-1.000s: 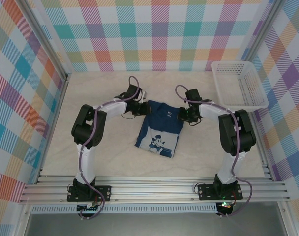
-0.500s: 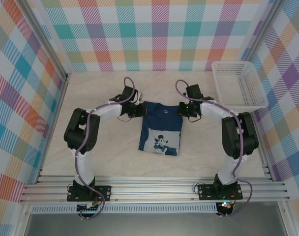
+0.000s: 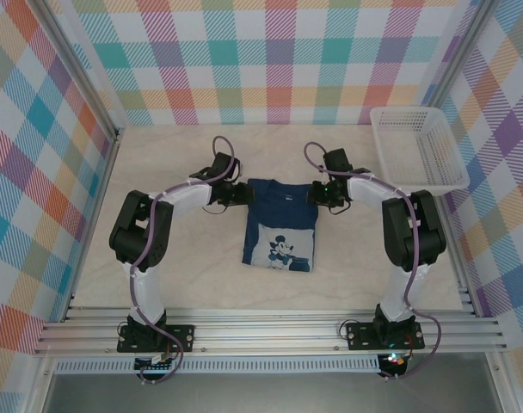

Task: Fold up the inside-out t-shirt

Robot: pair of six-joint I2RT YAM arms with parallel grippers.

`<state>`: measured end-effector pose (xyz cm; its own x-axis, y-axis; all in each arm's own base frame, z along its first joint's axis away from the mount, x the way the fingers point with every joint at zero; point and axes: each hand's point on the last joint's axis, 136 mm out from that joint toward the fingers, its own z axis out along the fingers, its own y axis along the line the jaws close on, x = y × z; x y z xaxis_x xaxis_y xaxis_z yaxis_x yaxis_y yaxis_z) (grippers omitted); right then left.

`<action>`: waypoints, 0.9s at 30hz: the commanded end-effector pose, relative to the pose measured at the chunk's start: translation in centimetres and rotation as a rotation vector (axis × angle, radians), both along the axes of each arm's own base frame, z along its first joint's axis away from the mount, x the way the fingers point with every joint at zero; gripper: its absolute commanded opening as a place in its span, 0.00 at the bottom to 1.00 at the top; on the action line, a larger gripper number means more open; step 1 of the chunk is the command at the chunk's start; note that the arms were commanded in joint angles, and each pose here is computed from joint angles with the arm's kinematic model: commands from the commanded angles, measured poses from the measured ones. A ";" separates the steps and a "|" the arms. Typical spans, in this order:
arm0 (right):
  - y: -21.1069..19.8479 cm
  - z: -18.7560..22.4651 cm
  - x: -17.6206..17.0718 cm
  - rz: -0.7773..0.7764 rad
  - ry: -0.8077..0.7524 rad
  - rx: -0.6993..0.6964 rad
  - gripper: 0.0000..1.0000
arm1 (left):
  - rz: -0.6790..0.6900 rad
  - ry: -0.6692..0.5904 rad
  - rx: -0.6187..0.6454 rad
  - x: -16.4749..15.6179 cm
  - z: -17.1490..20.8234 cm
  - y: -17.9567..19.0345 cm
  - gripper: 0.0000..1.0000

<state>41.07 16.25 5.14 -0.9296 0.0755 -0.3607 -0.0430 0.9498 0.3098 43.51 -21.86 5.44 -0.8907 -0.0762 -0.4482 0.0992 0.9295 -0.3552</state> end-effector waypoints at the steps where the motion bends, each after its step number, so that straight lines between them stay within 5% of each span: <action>1: -0.6 3.1 0.3 0.026 -0.069 -0.027 0.36 | 0.053 -0.049 0.047 0.6 1.5 1.8 0.49; 7: -0.1 4.3 0.7 0.029 -0.112 0.004 0.38 | -0.001 -0.168 -0.060 0.4 5.1 -0.2 0.53; 13: 1.9 3.1 2.0 0.049 -0.088 0.078 0.37 | -0.173 -0.157 -0.205 -0.4 5.5 -5.5 0.53; 21: 2.3 0.5 3.7 0.052 -0.015 0.047 0.37 | -0.078 0.013 -0.039 1.8 -1.2 -4.0 0.53; 27: 0.8 3.4 4.2 0.075 -0.088 -0.020 0.42 | -0.072 -0.058 -0.058 3.4 1.0 -2.9 0.54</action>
